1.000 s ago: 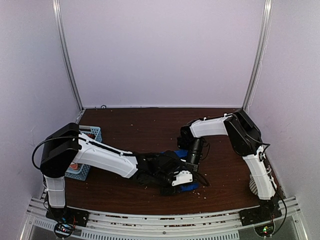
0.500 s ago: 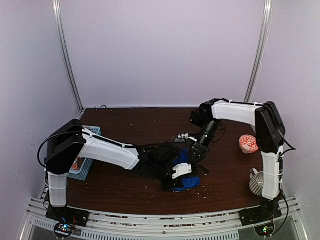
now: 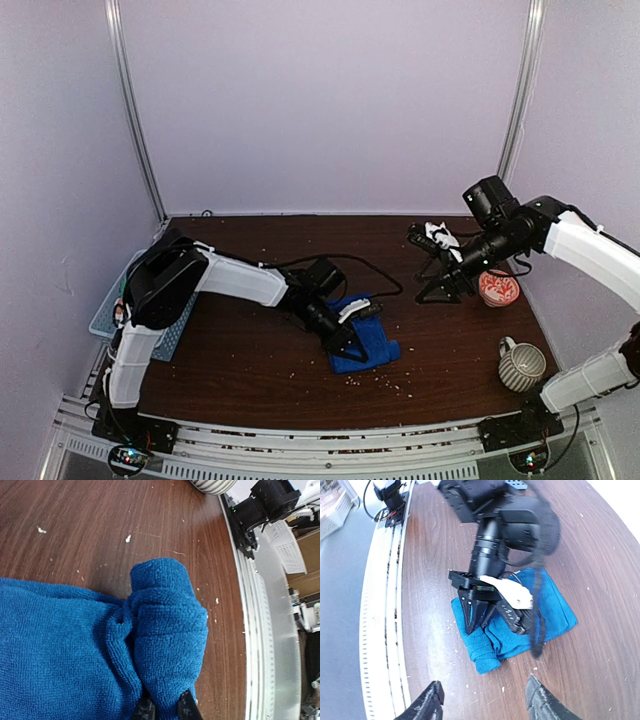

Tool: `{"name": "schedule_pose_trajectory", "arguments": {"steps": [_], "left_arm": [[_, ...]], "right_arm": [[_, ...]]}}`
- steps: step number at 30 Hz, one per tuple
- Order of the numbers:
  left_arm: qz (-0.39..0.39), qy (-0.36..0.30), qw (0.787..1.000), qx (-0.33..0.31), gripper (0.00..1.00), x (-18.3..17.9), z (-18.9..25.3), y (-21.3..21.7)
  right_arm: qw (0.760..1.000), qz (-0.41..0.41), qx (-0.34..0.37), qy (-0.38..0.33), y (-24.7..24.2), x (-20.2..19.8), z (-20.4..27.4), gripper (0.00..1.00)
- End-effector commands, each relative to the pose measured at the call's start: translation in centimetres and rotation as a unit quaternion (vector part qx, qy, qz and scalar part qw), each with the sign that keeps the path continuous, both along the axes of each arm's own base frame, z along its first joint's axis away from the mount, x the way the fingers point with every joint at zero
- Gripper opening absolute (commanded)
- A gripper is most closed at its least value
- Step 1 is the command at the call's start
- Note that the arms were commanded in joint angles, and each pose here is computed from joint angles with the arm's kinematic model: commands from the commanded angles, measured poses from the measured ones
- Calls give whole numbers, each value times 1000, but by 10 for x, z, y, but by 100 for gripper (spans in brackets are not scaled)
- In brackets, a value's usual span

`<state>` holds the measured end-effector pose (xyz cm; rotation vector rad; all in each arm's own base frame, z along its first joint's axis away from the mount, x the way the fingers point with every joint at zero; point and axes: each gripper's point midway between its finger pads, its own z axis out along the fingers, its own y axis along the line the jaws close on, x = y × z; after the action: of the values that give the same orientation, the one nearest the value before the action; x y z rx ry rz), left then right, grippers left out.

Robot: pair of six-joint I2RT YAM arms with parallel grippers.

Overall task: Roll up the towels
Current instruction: Roll the towel at the center of the board.

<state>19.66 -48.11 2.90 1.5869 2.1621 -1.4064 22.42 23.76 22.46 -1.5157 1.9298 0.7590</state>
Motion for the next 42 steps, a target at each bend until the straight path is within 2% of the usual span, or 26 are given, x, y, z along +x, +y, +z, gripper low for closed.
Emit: {"name": "schedule_pose_trajectory", "arguments": {"steps": [1, 4, 8, 15, 23, 29, 33, 37, 39, 42], "left_arm": [[27, 85, 993, 71, 3, -7, -37, 22], [33, 106, 992, 61, 3, -8, -35, 22], [39, 123, 990, 58, 4, -7, -37, 24], [41, 135, 988, 60, 4, -6, -40, 29], [43, 135, 988, 59, 6, -4, -39, 29], [45, 132, 989, 58, 7, -2, -38, 29], [45, 117, 990, 62, 14, 0, -32, 31], [60, 54, 994, 69, 23, 12, -10, 41], [81, 14, 994, 68, 29, 23, 7, 49], [112, -31, 991, 66, 32, 38, 29, 63]], "right_arm": [[998, 37, -35, -40, 13, 2, -31, 55], [993, 71, -82, -41, 23, -13, -66, 51], [986, 89, -123, -69, 39, -19, -103, 51], [973, 114, -150, -131, 69, -18, -137, 59], [957, 164, -198, -133, 73, -26, -180, 56], [945, 178, -235, -141, 68, -32, -208, 46], [939, 198, -251, -128, 63, -38, -220, 33], [935, 224, -265, -74, 58, -54, -230, 19], [935, 233, -263, -43, 56, -64, -230, 17], [936, 241, -258, -4, 56, -76, -226, 16]]}}
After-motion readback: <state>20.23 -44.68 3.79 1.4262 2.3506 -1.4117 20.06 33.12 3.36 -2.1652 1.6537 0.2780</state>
